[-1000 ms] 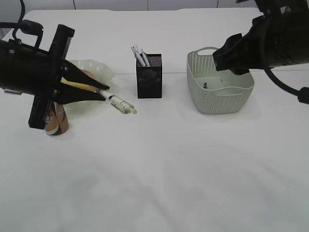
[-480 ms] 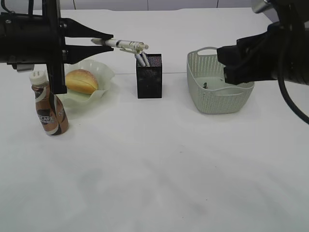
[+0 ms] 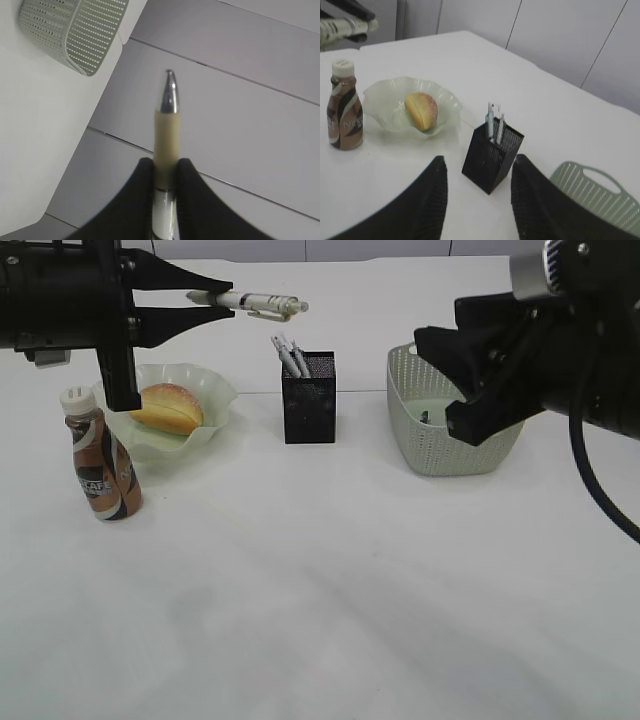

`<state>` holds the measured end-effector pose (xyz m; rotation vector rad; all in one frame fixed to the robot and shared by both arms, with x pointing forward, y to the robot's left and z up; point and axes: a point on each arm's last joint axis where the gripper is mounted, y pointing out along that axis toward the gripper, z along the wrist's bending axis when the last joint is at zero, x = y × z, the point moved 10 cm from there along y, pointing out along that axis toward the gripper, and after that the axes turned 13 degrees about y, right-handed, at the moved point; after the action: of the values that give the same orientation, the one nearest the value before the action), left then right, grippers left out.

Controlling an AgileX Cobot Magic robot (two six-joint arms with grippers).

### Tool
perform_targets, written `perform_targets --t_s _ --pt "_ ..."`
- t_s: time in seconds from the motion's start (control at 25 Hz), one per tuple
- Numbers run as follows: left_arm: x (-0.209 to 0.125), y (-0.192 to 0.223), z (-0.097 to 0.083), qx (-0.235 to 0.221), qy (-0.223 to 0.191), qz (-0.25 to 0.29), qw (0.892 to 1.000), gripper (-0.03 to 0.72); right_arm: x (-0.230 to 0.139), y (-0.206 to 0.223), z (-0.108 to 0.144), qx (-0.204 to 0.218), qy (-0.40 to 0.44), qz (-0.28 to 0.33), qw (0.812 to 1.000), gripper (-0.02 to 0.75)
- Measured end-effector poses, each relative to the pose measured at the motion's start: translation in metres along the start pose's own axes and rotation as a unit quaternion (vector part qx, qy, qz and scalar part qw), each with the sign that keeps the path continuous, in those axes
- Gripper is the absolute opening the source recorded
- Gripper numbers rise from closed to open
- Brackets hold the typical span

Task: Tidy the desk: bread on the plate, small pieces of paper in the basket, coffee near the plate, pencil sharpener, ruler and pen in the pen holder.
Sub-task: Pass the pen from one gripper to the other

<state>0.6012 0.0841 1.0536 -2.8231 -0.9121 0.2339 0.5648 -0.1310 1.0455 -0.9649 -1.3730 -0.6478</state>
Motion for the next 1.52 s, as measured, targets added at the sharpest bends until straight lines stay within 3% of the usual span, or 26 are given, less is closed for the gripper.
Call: perform_targets --t_s 0.2,0.36,0.68,1.0,1.16,1.52 --pt "0.004 0.000 -0.002 -0.001 -0.003 -0.009 1.000 0.083 0.029 -0.005 0.030 0.070 -0.102 -0.090 0.988 0.342" --pt "0.005 0.000 -0.016 -0.014 0.006 -0.010 1.000 0.083 0.024 -0.004 0.045 0.106 -0.127 -0.101 0.981 0.343" --pt "0.002 0.000 -0.040 -0.039 0.022 0.001 0.999 0.085 0.024 -0.002 0.056 0.135 -0.116 -0.130 0.975 0.342" --pt "-0.004 0.000 -0.041 -0.044 0.022 0.017 0.999 0.086 0.025 0.013 0.061 0.155 -0.053 -0.182 0.969 0.344" --pt "-0.006 0.000 -0.042 -0.046 0.022 0.021 0.998 0.087 0.026 0.016 0.063 0.162 -0.036 -0.205 0.965 0.382" --pt "-0.006 0.000 -0.042 -0.046 0.022 0.022 0.998 0.088 0.015 0.026 0.065 0.170 -0.029 -0.217 0.961 0.420"
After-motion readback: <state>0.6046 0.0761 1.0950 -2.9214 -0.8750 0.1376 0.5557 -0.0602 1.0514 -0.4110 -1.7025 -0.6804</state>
